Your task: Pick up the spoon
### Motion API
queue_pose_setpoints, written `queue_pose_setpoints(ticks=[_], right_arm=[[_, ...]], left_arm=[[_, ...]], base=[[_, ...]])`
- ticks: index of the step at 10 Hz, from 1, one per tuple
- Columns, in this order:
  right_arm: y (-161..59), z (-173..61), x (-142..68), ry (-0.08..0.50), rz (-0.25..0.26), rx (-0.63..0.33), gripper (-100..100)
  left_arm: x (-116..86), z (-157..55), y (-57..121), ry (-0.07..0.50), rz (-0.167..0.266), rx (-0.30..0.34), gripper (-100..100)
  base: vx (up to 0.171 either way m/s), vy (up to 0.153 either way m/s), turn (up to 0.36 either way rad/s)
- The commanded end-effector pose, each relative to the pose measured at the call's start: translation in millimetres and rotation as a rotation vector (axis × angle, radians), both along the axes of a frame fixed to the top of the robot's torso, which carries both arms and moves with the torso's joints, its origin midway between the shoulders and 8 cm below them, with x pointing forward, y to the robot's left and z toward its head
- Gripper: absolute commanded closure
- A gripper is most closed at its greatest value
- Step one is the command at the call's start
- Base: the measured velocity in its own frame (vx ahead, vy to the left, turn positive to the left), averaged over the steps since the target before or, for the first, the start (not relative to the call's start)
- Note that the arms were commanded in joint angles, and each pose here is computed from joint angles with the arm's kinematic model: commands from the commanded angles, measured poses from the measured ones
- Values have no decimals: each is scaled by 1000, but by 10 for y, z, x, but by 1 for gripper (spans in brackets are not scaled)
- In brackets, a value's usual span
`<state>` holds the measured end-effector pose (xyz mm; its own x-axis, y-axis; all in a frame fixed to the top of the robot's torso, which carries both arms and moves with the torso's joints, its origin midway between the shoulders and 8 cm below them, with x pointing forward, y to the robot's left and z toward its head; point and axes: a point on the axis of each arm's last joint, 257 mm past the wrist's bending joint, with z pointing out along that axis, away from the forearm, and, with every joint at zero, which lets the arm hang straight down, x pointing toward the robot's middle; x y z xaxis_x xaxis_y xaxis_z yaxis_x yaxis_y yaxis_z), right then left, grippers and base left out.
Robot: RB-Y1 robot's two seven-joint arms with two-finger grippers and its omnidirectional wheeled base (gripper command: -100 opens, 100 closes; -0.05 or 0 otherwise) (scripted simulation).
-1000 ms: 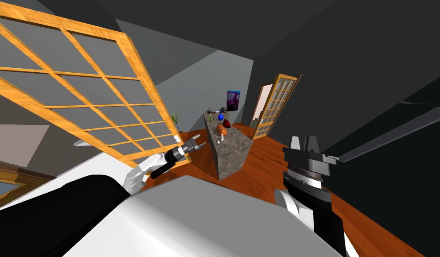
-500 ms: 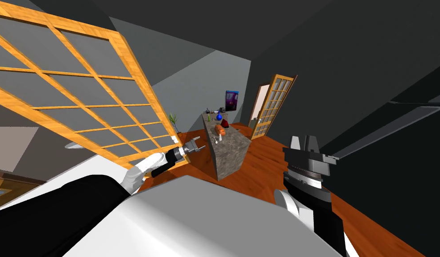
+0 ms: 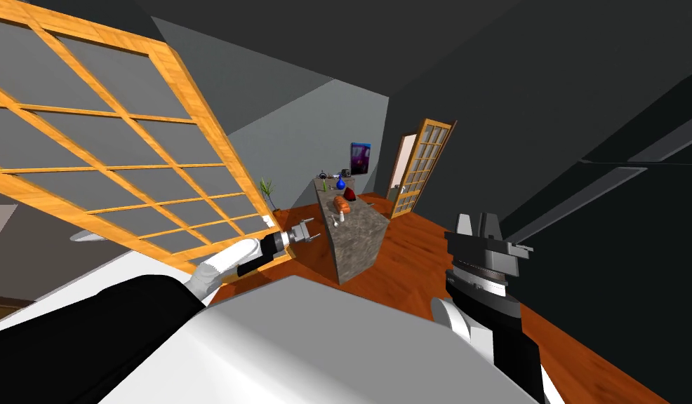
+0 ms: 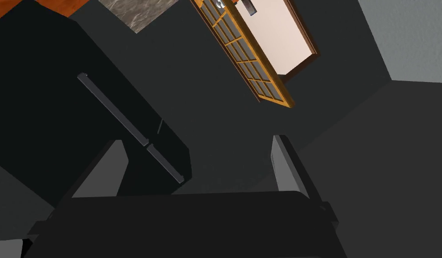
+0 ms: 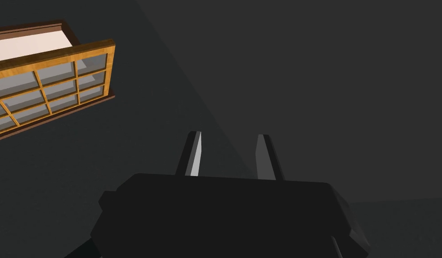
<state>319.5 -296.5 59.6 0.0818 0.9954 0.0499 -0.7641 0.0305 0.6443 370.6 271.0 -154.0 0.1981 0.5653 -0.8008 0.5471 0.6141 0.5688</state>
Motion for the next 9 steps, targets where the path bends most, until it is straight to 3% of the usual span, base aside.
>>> queue_pose_setpoints(ticks=[1, 3, 4, 5, 6, 7, 8, 9], right_arm=[[0, 0, 0, 0, 0, 0, 0], [0, 0, 0, 0, 0, 0, 0], [0, 0, 0, 0, 0, 0, 0], [0, 0, 0, 0, 0, 0, 0], [0, 0, 0, 0, 0, 0, 0], [0, 0, 0, 0, 0, 0, 0], [0, 0, 0, 0, 0, 0, 0], [0, 0, 0, 0, 0, 0, 0]], left_arm=[[-18, -217, 138, 17, -8, 118, -100], [-19, -266, 168, 11, -15, 173, -100], [-39, -440, 311, 28, -26, 271, -100], [-40, -463, 331, 25, -31, 300, -100], [-69, -626, 482, 45, -42, 388, -100], [-71, -664, 523, 38, -52, 442, -100], [-71, -664, 523, 38, -52, 442, -100], [-112, -827, 705, 57, -74, 549, -100]], base=[[46, -62, -110], [20, -44, -26], [20, -60, -128], [27, -58, -69], [31, -82, -119], [29, -69, -67], [24, -26, 7], [49, -53, -139]])
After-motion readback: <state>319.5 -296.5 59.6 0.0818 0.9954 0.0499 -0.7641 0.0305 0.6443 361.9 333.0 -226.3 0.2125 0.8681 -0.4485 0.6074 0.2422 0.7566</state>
